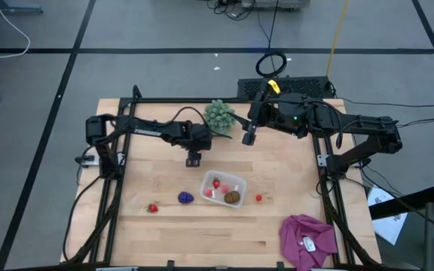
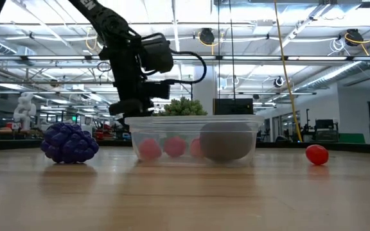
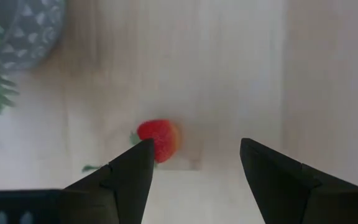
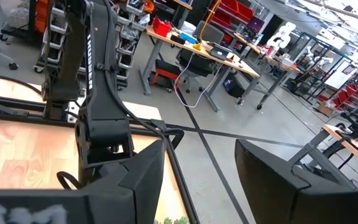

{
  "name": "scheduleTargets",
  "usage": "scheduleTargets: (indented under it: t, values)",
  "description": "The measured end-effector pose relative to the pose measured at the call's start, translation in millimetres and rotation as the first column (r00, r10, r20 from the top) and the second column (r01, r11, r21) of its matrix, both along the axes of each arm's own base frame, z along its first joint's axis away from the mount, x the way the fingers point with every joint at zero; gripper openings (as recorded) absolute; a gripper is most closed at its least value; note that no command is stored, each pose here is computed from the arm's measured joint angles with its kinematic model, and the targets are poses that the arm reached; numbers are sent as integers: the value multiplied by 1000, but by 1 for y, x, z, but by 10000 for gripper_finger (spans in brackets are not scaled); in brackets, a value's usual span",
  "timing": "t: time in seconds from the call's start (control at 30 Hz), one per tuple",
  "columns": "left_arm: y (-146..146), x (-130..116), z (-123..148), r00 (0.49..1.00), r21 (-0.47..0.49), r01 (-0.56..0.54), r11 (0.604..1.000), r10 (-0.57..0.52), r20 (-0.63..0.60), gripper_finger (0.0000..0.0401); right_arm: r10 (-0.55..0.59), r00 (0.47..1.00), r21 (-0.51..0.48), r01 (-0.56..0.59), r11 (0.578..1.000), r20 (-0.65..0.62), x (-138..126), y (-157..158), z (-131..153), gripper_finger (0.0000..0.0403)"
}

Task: Pick and placing Produce into tupperware
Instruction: Put the top red strawberry into the bin

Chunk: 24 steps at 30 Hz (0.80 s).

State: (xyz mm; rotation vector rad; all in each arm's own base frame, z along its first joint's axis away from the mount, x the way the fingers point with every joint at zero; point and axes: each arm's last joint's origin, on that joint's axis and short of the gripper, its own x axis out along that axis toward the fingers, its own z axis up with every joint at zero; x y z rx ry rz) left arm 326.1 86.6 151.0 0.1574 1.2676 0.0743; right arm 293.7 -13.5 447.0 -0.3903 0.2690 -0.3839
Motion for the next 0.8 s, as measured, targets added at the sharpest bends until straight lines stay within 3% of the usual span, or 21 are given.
scheduleTargets:
  t: [0.53,0.8]
  values:
    - [2,-1,-3,1000,42,-22,999,23,-22,244,-1,1000,0,1,1000,0,0,0,0,189]
    - [6,3,0,996,142,-88,986,86,20,244,-1,1000,0,1,1000,0,0,0,0,189]
